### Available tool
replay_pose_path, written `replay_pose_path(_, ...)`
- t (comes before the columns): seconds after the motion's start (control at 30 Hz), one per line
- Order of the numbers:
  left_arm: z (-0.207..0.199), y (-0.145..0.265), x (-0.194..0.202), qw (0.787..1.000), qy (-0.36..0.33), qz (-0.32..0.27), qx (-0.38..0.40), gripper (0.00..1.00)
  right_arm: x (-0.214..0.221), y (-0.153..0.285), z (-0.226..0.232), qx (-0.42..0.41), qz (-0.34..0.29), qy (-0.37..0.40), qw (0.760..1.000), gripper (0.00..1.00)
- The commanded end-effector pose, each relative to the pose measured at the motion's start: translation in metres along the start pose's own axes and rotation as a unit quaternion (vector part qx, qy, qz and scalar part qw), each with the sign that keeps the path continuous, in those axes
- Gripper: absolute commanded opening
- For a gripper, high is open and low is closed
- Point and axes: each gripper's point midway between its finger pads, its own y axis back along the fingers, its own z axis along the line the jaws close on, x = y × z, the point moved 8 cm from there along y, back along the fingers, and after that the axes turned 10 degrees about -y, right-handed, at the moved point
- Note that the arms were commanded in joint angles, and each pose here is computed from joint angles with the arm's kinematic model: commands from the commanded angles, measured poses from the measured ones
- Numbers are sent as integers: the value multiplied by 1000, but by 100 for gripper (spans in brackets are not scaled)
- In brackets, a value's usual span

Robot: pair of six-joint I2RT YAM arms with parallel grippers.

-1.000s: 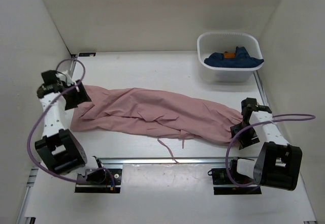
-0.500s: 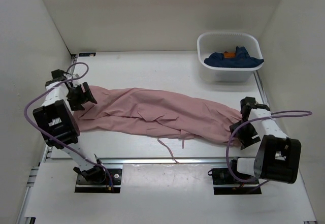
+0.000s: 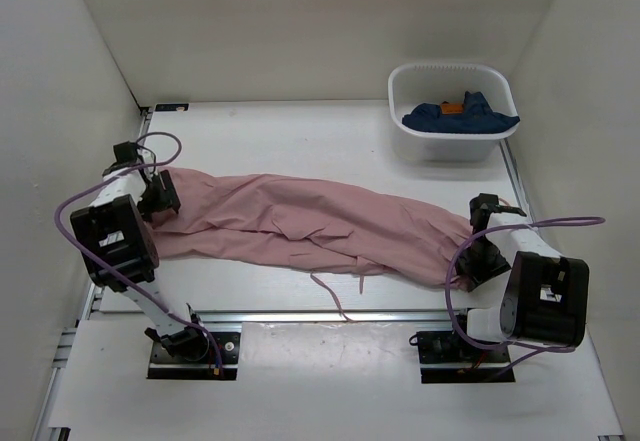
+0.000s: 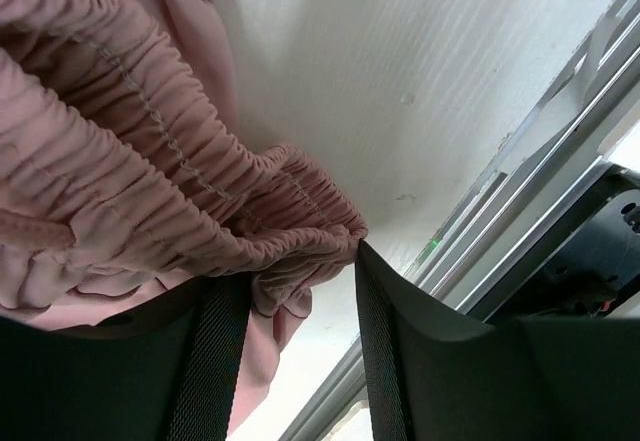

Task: Fold and stack the trousers
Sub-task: Fold the trousers

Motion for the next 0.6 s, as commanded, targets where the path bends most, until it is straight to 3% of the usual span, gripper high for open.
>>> replay_pose_path(0.0,2,12,-6,998,-6,-44,-38,83,-1,-7,-8,28,-14,12,999,49)
replay_pose_path(0.17,6,-4,1,998,-5,-28,-64,86,-1,-7,-7,24,-16,15,999,52)
replay_pose_path(0.23,7,-16,4,997,-6,-13,-69,85,0,-8,-7,27,-10,21,999,46)
replay_pose_path(0.3,8,-18,-3,997,-6,-16,-70,62,-2,-6,-4,22,-12,20,999,28)
replay_pose_path(0.33,7,-21,-1,998,-6,-10,-69,49,-2,-6,-4,22,-12,20,999,12)
replay_pose_path(0.37,8,-20,-6,997,-6,-17,-70,14,-6,0,-5,31,-22,21,999,6)
replay_pose_path(0.4,9,-18,-10,997,-5,-22,-71,14,-8,4,-5,35,-25,27,999,1)
replay_pose_path(0.57,29,6,-21,995,19,-49,-86,14,-26,57,1,-6,-43,48,998,0)
